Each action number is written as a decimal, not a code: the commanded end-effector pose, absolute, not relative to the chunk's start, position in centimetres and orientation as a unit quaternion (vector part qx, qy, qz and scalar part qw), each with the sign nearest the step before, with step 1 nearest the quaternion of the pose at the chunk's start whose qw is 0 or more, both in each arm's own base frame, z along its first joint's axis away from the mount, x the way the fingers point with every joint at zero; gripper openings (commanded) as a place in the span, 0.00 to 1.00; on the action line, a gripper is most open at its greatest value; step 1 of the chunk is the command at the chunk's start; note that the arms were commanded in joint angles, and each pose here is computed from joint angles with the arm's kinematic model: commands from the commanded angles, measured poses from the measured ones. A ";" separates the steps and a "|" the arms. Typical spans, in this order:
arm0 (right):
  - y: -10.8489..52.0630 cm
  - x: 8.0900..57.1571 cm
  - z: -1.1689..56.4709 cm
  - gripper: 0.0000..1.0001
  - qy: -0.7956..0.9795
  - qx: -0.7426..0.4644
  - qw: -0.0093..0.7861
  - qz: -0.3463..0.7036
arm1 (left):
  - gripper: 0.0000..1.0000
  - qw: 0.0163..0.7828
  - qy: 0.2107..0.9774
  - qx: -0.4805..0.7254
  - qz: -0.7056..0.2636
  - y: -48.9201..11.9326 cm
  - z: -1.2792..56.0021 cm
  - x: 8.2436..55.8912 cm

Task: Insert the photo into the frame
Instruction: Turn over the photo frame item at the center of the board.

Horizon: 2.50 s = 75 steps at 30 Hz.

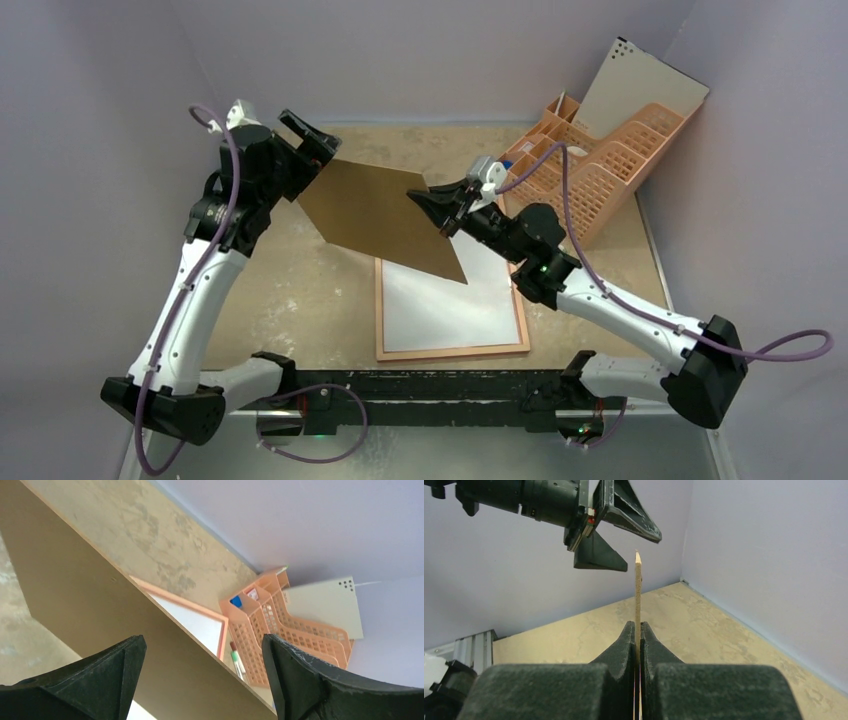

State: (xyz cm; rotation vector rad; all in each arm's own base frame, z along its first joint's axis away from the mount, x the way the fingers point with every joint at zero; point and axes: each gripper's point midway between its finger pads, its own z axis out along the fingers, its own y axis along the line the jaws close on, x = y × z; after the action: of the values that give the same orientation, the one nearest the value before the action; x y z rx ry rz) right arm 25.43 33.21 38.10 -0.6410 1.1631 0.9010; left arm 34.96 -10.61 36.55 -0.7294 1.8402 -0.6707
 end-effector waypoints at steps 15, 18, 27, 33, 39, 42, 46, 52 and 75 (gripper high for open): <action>36.0 17.9 38.6 0.00 0.424 -0.423 0.660 0.454 | 0.47 0.359 0.755 -0.387 -0.390 -11.7 32.4 22.8; 36.0 17.0 38.1 0.00 0.418 -0.435 0.649 0.464 | 0.38 0.351 0.741 -0.411 -0.397 -11.2 31.3 21.5; 35.9 14.0 36.5 0.00 0.389 -0.485 0.611 0.490 | 0.32 0.269 0.721 -0.446 -0.456 -13.0 29.0 19.2; 35.9 13.0 35.6 0.00 0.372 -0.510 0.598 0.494 | 0.53 0.220 0.717 -0.484 -0.451 -13.0 27.7 17.7; 36.1 12.0 34.9 0.00 0.358 -0.534 0.580 0.501 | 0.70 0.201 0.712 -0.523 -0.424 -12.2 26.2 16.7; 36.2 11.7 34.5 0.00 0.357 -0.544 0.571 0.501 | 0.59 0.196 0.704 -0.536 -0.423 -12.0 25.6 16.7; 36.3 11.9 33.9 0.00 0.365 -0.547 0.566 0.497 | 0.40 0.206 0.693 -0.547 -0.422 -11.6 25.9 16.9; 36.3 12.4 33.7 0.23 0.379 -0.541 0.569 0.491 | 0.00 0.220 0.693 -0.540 -0.423 -11.5 26.3 17.6; 34.8 18.6 40.7 0.78 0.528 -0.283 0.609 0.520 | 0.00 0.661 0.643 -0.068 -0.380 -12.5 46.7 26.6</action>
State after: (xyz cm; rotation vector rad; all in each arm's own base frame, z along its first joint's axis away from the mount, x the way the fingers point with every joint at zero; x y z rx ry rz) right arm 13.20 35.26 35.75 -1.0769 1.0699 1.2229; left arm 27.12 -11.51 35.43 -0.6579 1.8373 -0.8792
